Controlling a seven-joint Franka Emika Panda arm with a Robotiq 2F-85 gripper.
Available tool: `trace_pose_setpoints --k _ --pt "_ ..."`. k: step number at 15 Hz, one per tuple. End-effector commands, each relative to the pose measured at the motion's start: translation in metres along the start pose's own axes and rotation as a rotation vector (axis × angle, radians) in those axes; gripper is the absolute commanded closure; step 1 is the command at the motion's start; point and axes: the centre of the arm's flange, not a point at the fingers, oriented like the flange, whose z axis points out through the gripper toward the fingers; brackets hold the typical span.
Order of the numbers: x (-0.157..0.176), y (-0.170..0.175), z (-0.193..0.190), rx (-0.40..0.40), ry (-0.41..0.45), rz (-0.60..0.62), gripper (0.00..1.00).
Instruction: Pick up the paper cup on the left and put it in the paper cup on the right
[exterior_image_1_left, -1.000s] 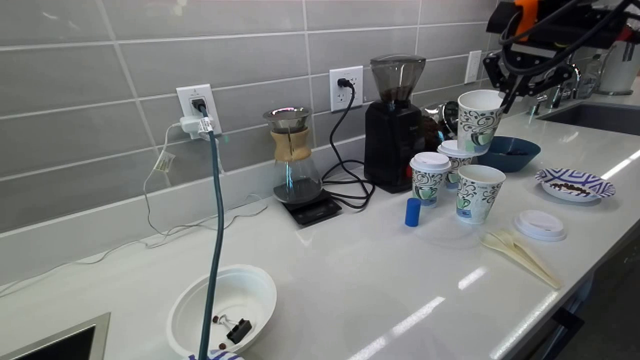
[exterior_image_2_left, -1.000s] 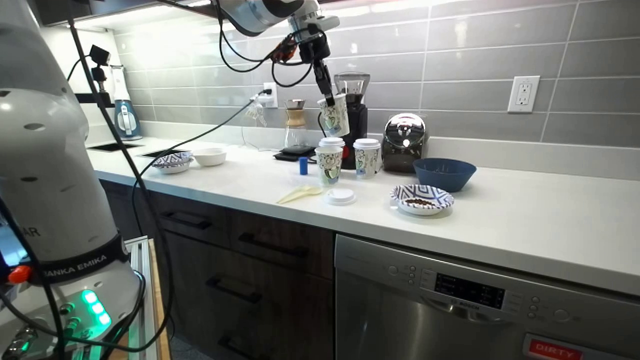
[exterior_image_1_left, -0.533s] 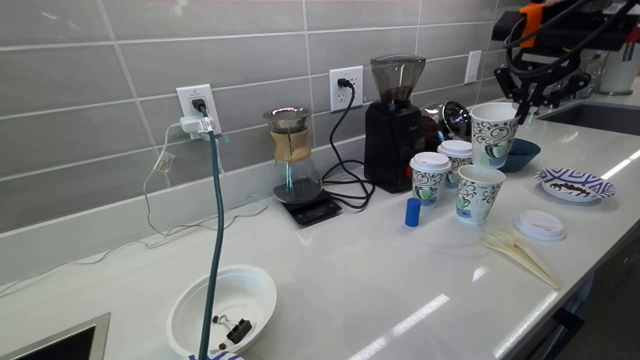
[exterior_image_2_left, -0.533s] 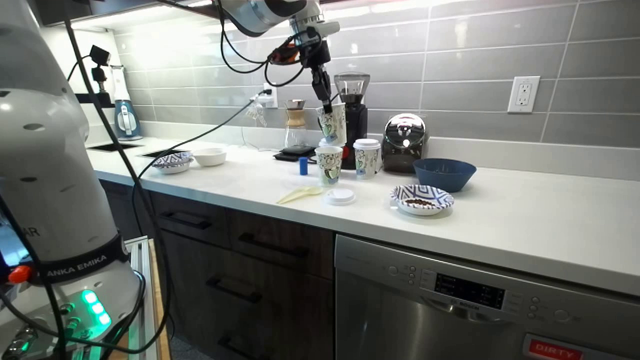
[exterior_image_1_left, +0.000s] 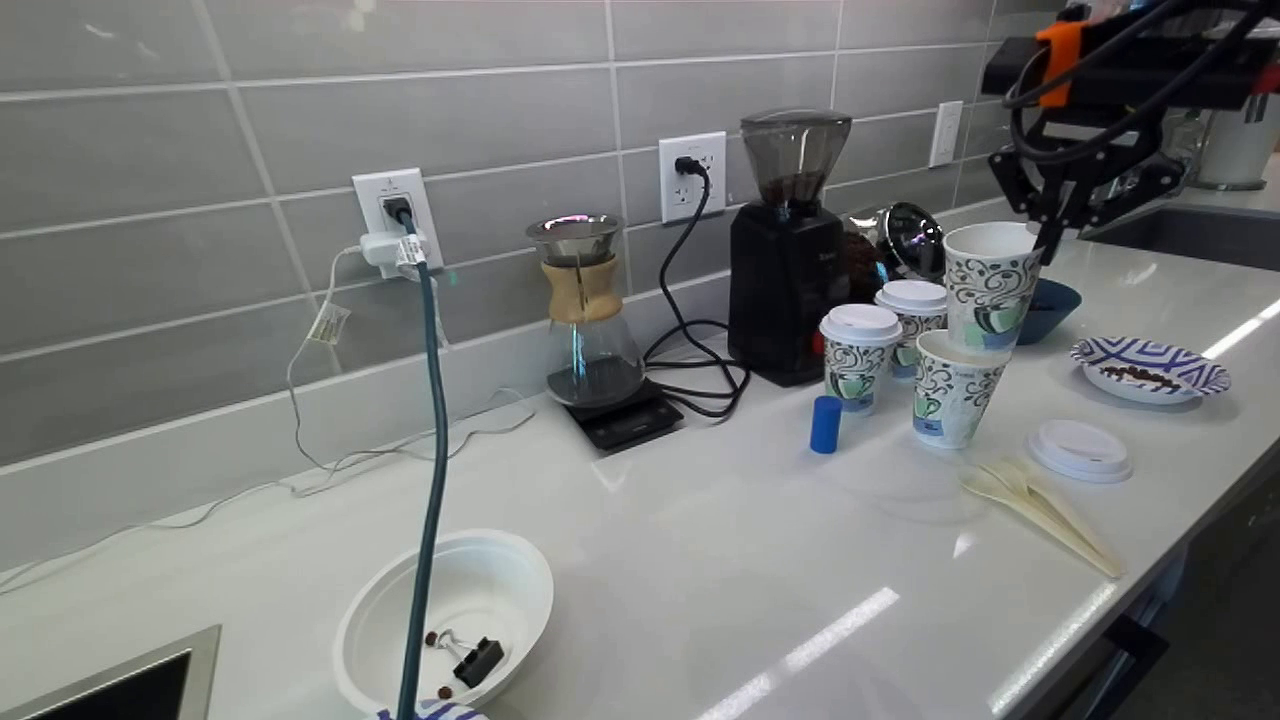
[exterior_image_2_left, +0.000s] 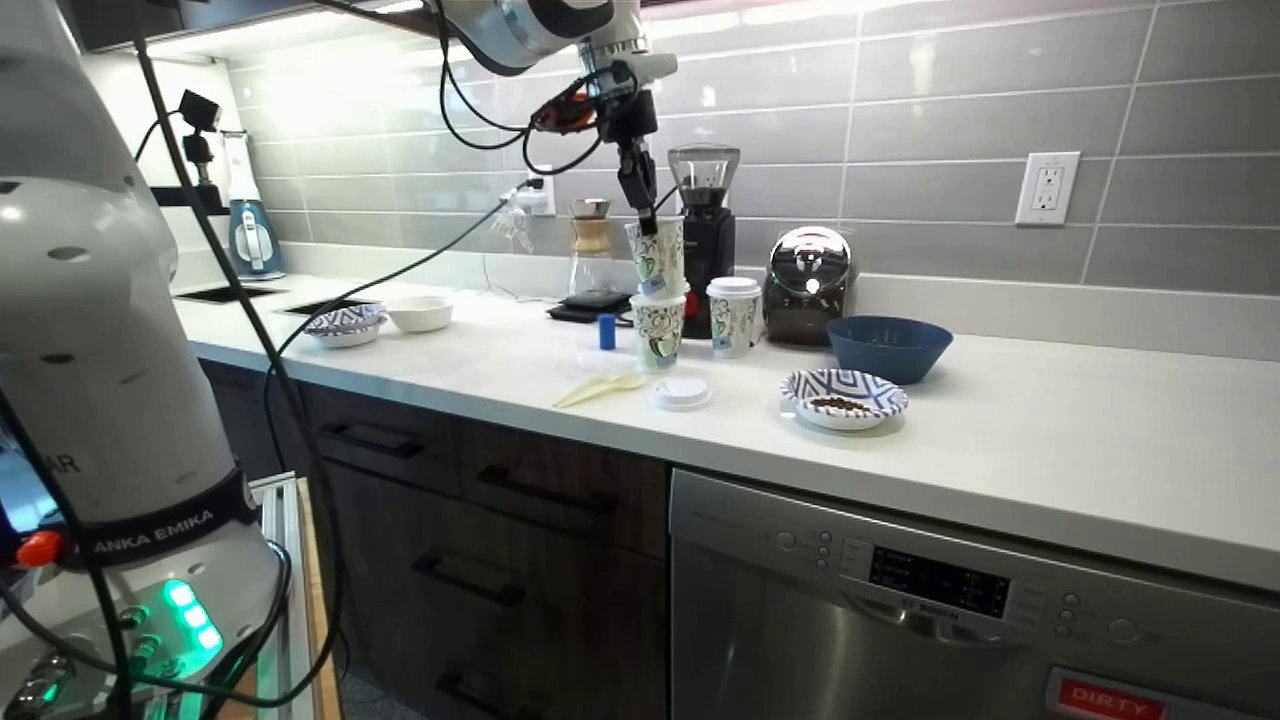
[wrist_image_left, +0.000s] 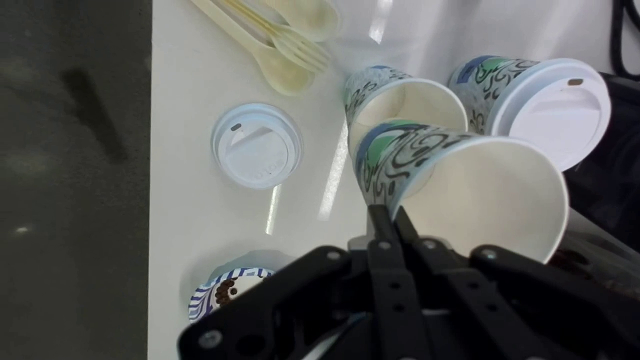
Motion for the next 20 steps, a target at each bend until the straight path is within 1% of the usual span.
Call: trace_pose_setpoints --k 1,4,7,11,12,13,14,15,18,20 --pt "-0.004 -0.001 0.003 0.011 -0.035 0.018 0.99" --pt "-0.006 -0.004 0.01 0.033 -0.056 0.024 0.99" --pt "-0.008 -0.004 0.021 0.025 -0.082 0.037 0.99" --pt "-0.004 -0.002 0.036 0.032 -0.072 0.044 0.99" --pt "-0.003 -0.001 0.039 0.043 -0.082 0.043 0.99" --pt "-0.001 0.0 0.042 0.049 -0.082 0.048 0.72" --pt "0.0 0.001 0.043 0.06 -0.082 0.05 0.71" --pt "0.0 0.002 0.042 0.071 -0.078 0.052 0.65" --pt "-0.001 0.003 0.025 0.097 -0.056 0.028 0.45" --pt "-0.014 0.005 0.008 0.133 -0.108 -0.071 0.31"
